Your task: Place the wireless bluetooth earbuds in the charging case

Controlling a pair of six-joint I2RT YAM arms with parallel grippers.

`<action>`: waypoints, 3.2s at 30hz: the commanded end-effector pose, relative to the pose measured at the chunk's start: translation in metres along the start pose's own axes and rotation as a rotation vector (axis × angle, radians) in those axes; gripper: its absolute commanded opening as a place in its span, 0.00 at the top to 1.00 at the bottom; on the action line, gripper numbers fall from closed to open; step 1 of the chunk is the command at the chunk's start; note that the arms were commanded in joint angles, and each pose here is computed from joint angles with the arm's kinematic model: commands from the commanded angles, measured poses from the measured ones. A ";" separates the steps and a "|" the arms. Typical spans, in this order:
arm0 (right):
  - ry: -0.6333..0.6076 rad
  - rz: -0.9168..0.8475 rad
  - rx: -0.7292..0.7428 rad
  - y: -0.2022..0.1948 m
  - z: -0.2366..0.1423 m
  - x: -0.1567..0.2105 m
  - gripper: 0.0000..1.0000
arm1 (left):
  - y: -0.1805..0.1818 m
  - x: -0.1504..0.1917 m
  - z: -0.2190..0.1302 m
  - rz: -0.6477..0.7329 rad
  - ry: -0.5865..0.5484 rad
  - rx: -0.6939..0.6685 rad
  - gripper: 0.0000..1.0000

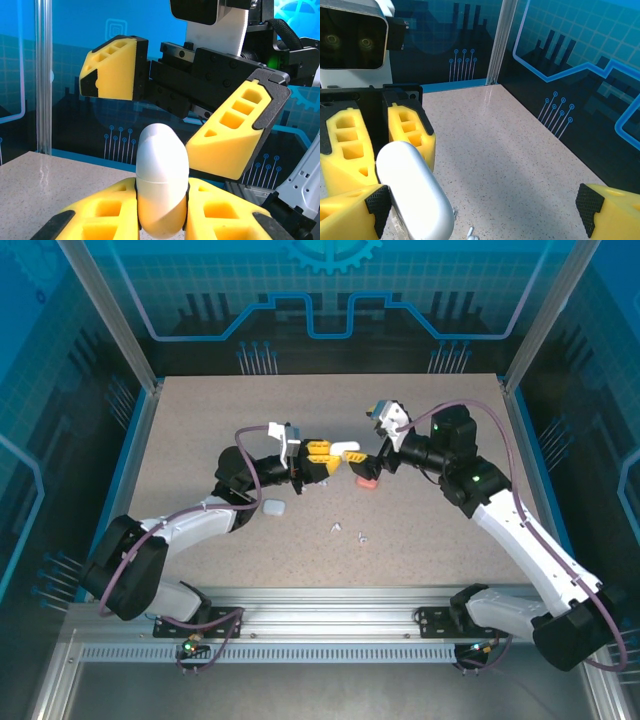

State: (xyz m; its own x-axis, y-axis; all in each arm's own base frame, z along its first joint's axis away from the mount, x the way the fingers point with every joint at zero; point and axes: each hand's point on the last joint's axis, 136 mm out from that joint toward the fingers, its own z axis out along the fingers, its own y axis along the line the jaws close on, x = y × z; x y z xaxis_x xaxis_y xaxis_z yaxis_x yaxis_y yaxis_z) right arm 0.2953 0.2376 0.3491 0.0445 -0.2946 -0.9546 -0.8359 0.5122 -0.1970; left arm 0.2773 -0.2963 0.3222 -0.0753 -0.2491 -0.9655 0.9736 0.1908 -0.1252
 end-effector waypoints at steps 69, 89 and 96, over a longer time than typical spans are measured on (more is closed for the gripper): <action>0.987 0.774 0.009 0.109 0.088 0.274 0.53 | -0.019 -0.039 -0.079 0.204 0.029 -0.230 0.96; 1.091 0.766 -0.021 0.122 0.090 0.300 0.64 | -0.016 -0.037 -0.077 0.193 0.039 -0.232 0.95; 1.100 0.767 -0.033 0.125 0.087 0.301 0.67 | -0.015 -0.036 -0.077 0.191 0.042 -0.233 0.95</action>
State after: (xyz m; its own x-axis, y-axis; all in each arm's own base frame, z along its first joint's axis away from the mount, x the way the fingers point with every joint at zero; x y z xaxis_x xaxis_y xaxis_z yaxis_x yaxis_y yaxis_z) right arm 0.2593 0.2786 0.0191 -0.8929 -0.4170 -0.1699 -0.4501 0.8370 0.3110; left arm 0.2466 -0.2193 0.3327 0.0514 -0.1482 -0.9876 0.9039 0.4273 -0.0171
